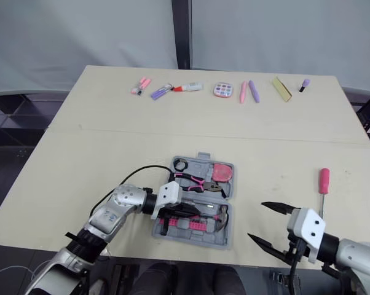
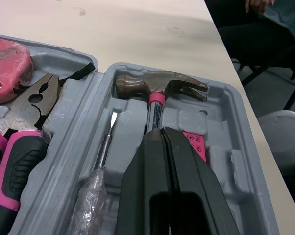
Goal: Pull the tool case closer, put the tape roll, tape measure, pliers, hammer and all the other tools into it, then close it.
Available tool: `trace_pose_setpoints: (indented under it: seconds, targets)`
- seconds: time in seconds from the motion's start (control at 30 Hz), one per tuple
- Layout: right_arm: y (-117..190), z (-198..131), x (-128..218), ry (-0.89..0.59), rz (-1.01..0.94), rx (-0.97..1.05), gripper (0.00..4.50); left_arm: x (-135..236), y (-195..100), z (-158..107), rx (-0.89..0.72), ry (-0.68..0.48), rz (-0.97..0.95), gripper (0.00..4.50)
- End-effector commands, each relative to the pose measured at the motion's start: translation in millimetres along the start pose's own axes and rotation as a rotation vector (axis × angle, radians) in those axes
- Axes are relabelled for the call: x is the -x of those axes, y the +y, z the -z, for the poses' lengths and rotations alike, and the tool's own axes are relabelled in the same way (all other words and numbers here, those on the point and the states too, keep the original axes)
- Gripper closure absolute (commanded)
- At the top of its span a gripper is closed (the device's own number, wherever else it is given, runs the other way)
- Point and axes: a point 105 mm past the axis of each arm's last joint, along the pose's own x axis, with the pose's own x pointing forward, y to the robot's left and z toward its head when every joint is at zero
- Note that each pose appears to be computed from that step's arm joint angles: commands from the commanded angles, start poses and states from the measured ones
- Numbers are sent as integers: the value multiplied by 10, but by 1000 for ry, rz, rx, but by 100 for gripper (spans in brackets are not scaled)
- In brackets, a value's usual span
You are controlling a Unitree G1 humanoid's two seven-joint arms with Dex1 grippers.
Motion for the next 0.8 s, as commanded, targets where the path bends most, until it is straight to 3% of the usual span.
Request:
trace_pose_setpoints:
  seconds: [0.03,0.8]
  targets:
    - [-6,-83,27,-19,5,25,0,3,0,26,-7,3,-7,448]
    - [-26,-105,23,-22,10,27,0,34,-23,323,26,113,-38,448]
